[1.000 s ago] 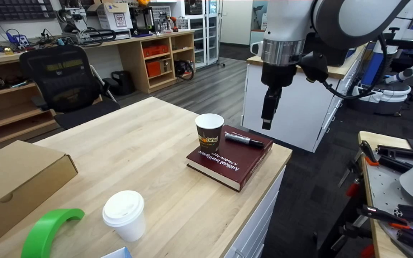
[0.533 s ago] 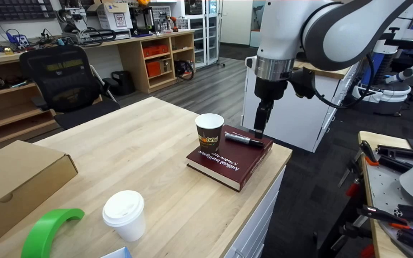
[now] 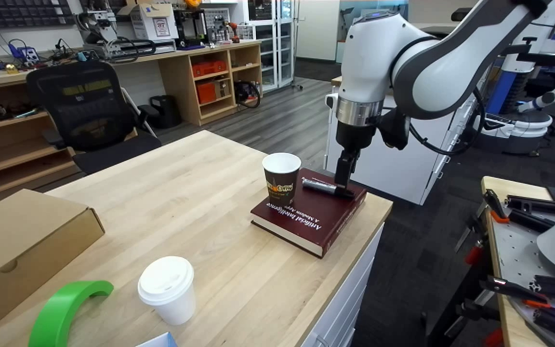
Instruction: Put the black marker in the brown cup
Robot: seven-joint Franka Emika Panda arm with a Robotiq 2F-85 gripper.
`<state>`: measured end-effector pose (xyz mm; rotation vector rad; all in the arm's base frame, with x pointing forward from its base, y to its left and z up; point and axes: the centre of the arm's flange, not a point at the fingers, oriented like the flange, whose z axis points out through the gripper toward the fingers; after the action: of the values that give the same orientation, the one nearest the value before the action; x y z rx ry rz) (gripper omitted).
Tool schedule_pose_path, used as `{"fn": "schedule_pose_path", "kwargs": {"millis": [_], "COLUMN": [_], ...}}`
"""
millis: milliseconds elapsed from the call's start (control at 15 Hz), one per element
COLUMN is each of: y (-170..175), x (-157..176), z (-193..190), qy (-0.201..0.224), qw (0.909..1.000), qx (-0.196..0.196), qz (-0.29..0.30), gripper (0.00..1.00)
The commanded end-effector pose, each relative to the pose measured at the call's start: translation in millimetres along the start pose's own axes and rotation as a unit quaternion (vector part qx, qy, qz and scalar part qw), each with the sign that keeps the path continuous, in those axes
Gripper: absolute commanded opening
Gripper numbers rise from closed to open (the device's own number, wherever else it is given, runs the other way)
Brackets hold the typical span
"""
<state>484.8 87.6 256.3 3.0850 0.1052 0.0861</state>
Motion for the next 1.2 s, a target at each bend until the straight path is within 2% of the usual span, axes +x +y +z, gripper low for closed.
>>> {"fn": "schedule_pose_path", "kwargs": {"millis": [0, 200, 267, 533, 1000, 1067, 1133], "y": [4, 3, 1, 1, 3, 3, 4], "x": [14, 18, 19, 20, 21, 20, 19], "z": [17, 28, 31, 39, 28, 26, 23], "qy": [0.004, -0.004, -0.007, -0.011, 0.001, -0.001, -0.001], "qw": [0.9999, 0.9999, 0.9999, 0.9998, 0.9997, 0.9996, 0.9996], "qx": [-0.001, 0.005, 0.008, 0.011, 0.015, 0.017, 0.018], "qz": [0.016, 0.014, 0.013, 0.012, 0.020, 0.022, 0.023], "gripper": [1.00, 1.00, 0.79, 0.53, 0.07, 0.03, 0.07]}}
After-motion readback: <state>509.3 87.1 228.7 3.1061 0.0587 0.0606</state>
